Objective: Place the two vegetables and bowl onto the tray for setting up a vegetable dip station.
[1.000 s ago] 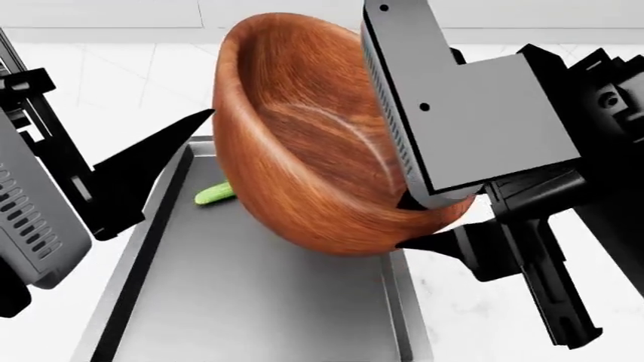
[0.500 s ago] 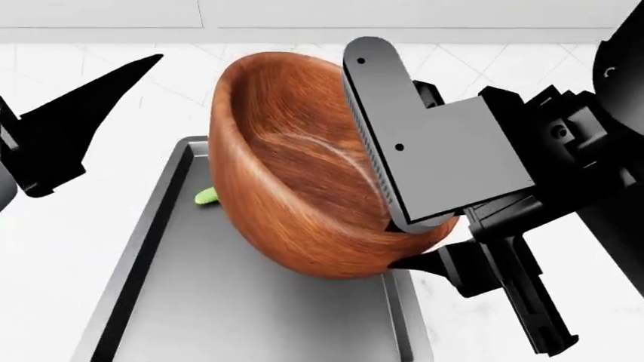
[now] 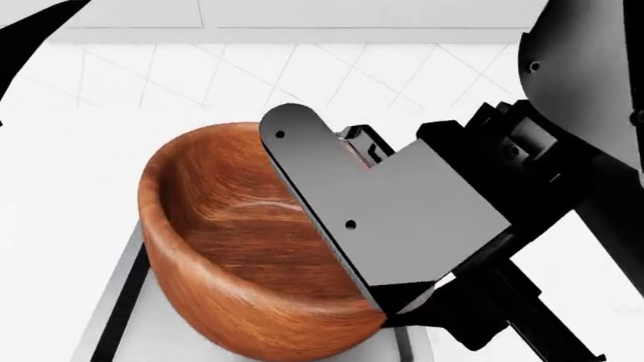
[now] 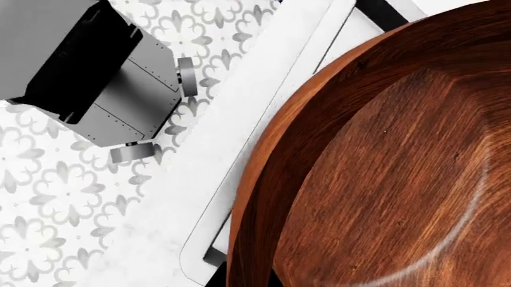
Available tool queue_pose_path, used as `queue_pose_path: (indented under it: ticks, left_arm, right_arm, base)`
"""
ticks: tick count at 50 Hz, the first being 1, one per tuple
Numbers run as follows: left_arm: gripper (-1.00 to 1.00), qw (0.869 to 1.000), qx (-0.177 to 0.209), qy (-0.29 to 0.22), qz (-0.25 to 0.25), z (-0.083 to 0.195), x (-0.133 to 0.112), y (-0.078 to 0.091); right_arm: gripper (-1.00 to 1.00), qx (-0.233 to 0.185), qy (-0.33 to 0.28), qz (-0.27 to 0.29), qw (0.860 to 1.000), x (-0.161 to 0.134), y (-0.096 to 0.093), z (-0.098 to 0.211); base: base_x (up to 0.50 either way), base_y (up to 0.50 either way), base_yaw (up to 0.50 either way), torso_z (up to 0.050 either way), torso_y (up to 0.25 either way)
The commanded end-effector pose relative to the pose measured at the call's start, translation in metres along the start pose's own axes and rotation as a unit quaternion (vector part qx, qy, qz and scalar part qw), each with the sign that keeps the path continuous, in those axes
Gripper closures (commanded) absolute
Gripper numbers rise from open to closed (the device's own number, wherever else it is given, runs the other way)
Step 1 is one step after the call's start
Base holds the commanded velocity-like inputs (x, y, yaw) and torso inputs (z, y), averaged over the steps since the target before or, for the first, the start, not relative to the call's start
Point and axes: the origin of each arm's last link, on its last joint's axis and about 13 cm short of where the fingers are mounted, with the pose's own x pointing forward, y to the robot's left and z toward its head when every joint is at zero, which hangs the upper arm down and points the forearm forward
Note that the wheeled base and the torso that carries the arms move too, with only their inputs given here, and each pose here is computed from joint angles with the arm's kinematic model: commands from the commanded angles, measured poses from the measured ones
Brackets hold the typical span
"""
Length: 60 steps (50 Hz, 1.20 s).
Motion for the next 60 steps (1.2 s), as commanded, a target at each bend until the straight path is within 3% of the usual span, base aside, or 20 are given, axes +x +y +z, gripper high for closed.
queue_pose_path:
  ticks: [1,28,60]
  left_arm:
    - [-1.00,1.000,-0.006,-0.003,0.006,-0.004,0.000,0.001]
    - [-1.00,1.000,-0.013,-0.004,0.003,-0.008,0.005,-0.003]
    - [-1.00,1.000,-0.023,-0.009,0.003,-0.014,0.007,-0.011]
  right_arm:
    - [1.00,-0.035,0.007,0.035,0.999,0.000,0.001,0.014]
    - [1.00,-0.046,0.008,0.008,0.999,0.008,-0.017,-0.001]
    - [1.00,-0.037,-0.043,0.032,0.998,0.054,-0.009,-0.017]
  base:
    - [0.00,0.00,0.00,0.000,0.000]
    - [0.00,0.00,0.00,0.000,0.000]
    - [0.00,0.00,0.00,0.000,0.000]
